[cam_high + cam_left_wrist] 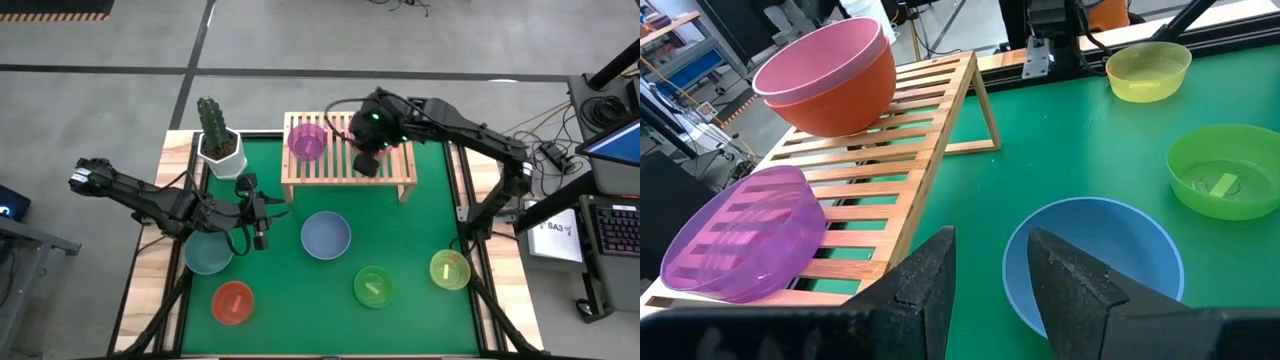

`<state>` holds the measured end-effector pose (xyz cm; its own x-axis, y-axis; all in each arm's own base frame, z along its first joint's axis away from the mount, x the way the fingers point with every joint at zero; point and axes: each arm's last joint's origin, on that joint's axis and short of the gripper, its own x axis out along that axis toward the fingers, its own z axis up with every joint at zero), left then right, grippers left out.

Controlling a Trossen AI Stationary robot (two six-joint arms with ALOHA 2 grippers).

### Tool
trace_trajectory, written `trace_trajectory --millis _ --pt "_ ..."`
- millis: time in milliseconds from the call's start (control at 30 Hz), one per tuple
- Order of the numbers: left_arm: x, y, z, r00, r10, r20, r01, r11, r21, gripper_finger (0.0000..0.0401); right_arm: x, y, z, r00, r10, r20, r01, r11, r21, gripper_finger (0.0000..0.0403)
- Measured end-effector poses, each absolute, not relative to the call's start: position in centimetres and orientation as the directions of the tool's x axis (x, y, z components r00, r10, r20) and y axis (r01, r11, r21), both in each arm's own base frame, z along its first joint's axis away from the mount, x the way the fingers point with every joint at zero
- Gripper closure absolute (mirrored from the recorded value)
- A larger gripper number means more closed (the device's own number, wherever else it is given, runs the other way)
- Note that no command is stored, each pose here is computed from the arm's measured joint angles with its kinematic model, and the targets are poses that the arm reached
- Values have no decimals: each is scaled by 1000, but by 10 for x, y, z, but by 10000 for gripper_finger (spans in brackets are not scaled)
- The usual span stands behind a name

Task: Place and stack bowls onto a shelf
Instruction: Stack the light orange bowl on top of the violet bowl on the shelf

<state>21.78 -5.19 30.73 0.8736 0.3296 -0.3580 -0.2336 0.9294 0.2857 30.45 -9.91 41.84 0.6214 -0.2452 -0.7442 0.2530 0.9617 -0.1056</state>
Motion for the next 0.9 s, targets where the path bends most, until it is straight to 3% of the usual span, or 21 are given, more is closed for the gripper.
trace_trajectory --millis 267,567,767,900 --pt "224 -56 299 882 236 -407 -145 959 242 291 271 -34 411 748 -134 -650 135 990 -48 392" --pt "238 -62 283 859 210 -467 -160 977 143 291 249 36 354 821 79 -566 -74 997 33 392" --pt "251 -73 274 821 -5 -571 -69 992 -109 291 241 67 318 798 178 -576 -151 984 96 392" --pt "258 -82 272 696 -134 -705 -143 937 -320 291 236 78 302 769 205 -606 -168 979 118 392"
